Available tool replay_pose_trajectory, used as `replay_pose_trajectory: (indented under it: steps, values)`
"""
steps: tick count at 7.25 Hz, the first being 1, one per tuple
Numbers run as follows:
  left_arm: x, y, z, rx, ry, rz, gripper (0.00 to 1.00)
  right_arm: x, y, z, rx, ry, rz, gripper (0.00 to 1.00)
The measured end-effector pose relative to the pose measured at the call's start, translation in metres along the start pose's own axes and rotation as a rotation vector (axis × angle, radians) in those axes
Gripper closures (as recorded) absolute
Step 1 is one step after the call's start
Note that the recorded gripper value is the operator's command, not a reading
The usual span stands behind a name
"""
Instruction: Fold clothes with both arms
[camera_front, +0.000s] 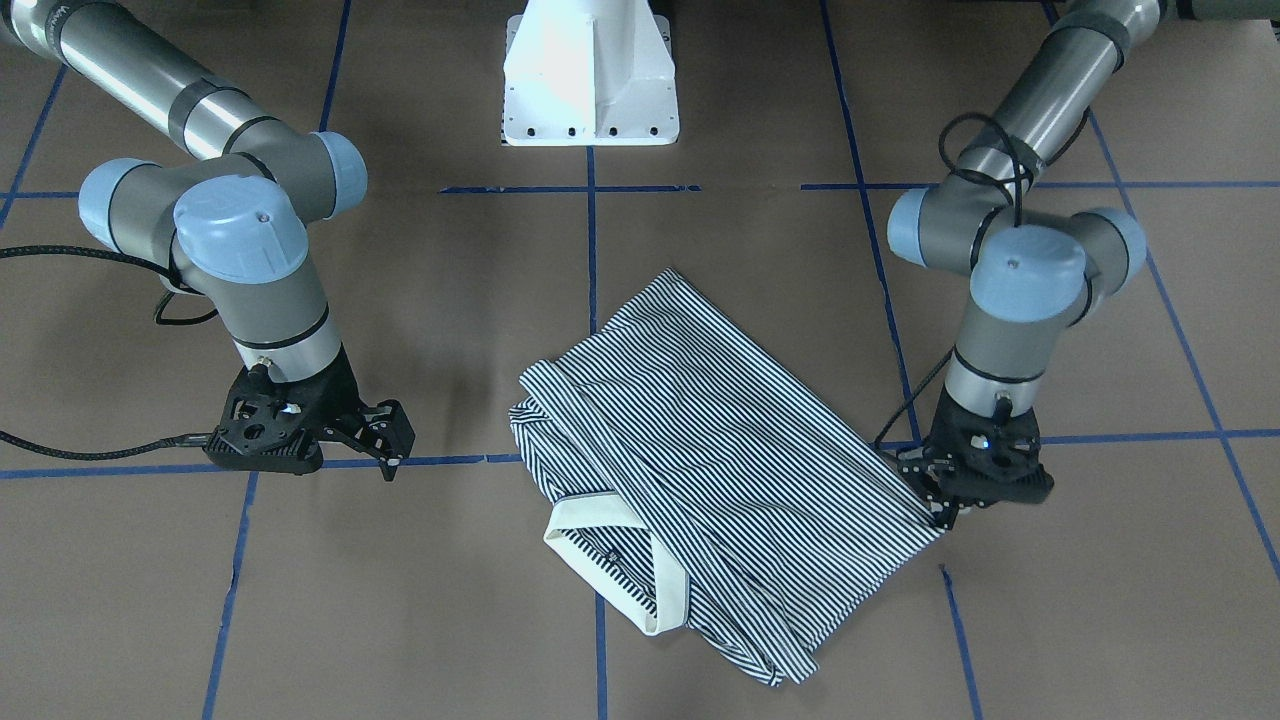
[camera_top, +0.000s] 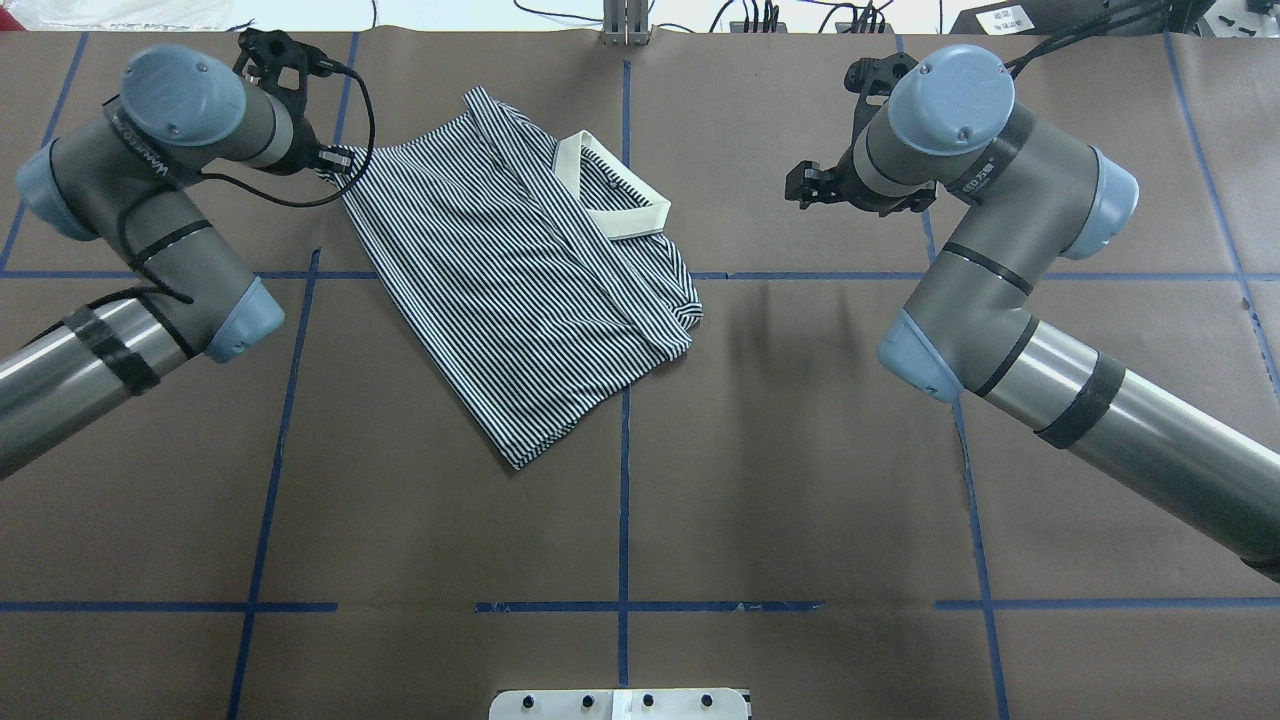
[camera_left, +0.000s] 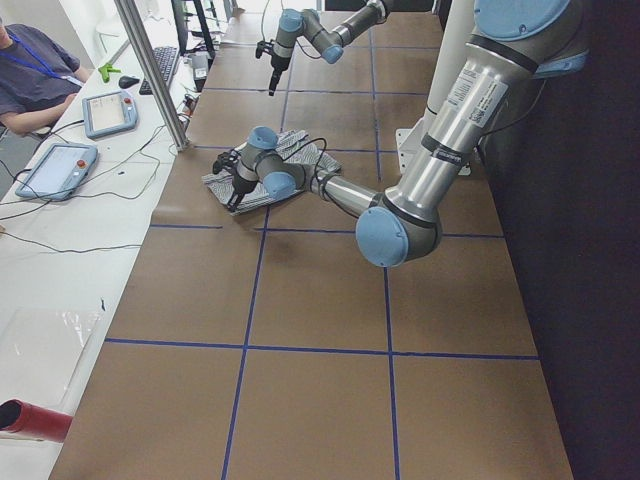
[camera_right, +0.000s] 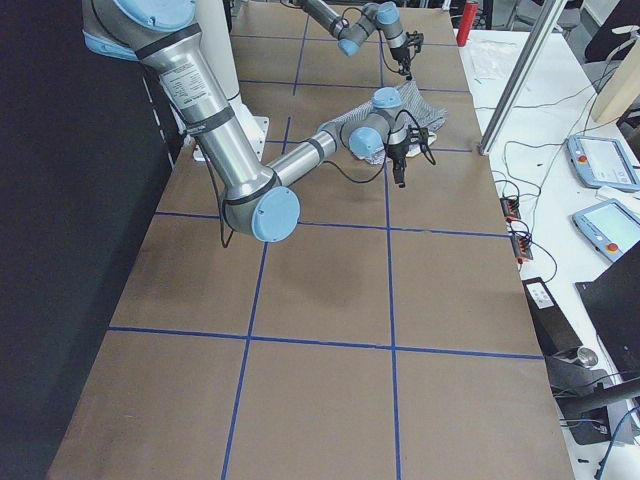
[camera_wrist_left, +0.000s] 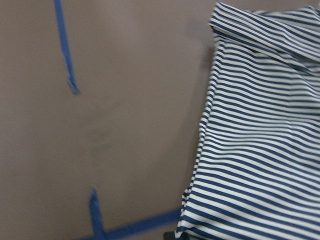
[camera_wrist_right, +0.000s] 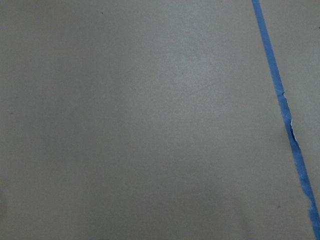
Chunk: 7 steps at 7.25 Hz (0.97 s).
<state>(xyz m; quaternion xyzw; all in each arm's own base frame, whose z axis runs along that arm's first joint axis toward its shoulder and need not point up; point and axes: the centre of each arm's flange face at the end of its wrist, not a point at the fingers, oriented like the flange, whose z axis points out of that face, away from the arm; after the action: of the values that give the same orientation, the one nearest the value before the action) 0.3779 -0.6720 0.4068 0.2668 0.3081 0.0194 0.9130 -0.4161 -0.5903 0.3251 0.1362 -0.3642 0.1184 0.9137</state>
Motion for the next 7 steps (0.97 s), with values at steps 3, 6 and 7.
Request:
replay_pose_trajectory:
  steps: [3,6,7]
  values:
    - [0.001,-0.057,0.044,0.044,-0.032,-0.012,0.77,-0.003,-0.002,-0.003,0.004,-0.005,0.001,0.00]
    - [-0.006,-0.071,0.050,0.072,-0.020,0.048,0.00,-0.023,-0.005,-0.007,0.008,-0.020,0.047,0.09]
    - [-0.014,-0.077,0.041,0.066,0.016,0.078,0.00,-0.054,-0.011,-0.007,0.017,-0.029,0.117,0.24]
